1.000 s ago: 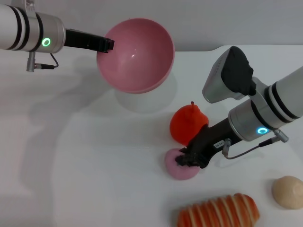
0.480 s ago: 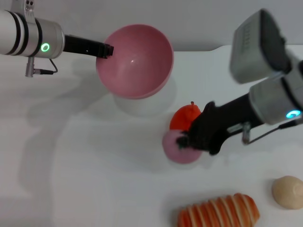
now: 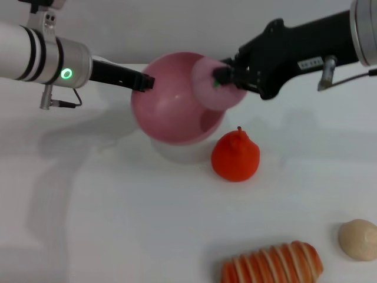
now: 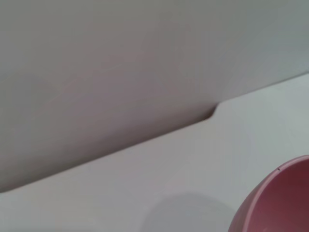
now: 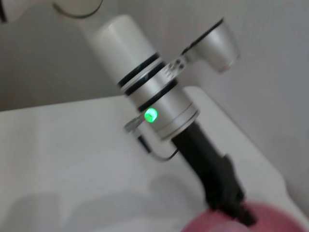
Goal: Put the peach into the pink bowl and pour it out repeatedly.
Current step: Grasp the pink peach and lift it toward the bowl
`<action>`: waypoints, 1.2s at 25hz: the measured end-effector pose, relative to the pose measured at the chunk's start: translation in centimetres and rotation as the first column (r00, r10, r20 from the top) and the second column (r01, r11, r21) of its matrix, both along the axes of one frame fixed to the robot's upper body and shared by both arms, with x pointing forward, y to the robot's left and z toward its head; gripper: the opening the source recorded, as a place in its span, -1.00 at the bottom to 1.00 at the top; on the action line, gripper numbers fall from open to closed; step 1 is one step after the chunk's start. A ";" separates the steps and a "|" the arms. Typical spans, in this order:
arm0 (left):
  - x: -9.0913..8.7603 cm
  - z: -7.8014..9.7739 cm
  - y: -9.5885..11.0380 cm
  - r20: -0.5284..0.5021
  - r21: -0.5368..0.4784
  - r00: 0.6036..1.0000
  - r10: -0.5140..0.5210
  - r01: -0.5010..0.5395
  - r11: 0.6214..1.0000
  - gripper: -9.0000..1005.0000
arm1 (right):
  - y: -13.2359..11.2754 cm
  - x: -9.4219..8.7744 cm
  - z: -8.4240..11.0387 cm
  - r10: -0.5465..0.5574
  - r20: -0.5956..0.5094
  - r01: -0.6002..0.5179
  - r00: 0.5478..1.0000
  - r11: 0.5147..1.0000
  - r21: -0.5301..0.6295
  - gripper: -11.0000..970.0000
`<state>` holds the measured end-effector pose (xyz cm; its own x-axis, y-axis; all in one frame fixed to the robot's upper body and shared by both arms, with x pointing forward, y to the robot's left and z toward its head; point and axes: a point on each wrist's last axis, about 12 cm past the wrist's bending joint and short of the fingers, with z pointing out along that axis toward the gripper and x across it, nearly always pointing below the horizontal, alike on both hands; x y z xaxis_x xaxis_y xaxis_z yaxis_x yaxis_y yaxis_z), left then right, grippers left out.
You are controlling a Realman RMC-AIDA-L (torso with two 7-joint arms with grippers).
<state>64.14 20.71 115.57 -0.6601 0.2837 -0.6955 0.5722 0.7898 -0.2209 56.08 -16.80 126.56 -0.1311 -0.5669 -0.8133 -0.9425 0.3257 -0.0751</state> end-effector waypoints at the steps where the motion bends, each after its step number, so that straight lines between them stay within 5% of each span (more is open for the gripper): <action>1: 0.0 0.0 0.0 0.000 0.000 1.000 0.000 0.000 1.000 -0.89 | 0.1 0.2 0.1 -0.007 0.007 0.007 1.000 1.000 0.007 -0.89; 13: -0.5 0.0 -1.7 -0.023 0.011 0.997 -0.070 0.071 0.997 -0.89 | 1.1 3.5 -2.8 -0.054 0.002 0.054 0.999 0.998 0.036 -0.89; 21: -0.5 0.1 -1.8 -0.019 0.012 0.997 -0.077 0.077 0.997 -0.89 | 1.2 3.7 -3.2 -0.065 0.016 0.064 0.998 0.997 0.038 -0.18; 30: -0.4 0.0 -1.8 -0.017 0.013 0.997 -0.076 0.076 0.997 -0.89 | 0.4 3.6 -3.5 -0.087 0.013 0.087 0.996 0.995 0.043 0.09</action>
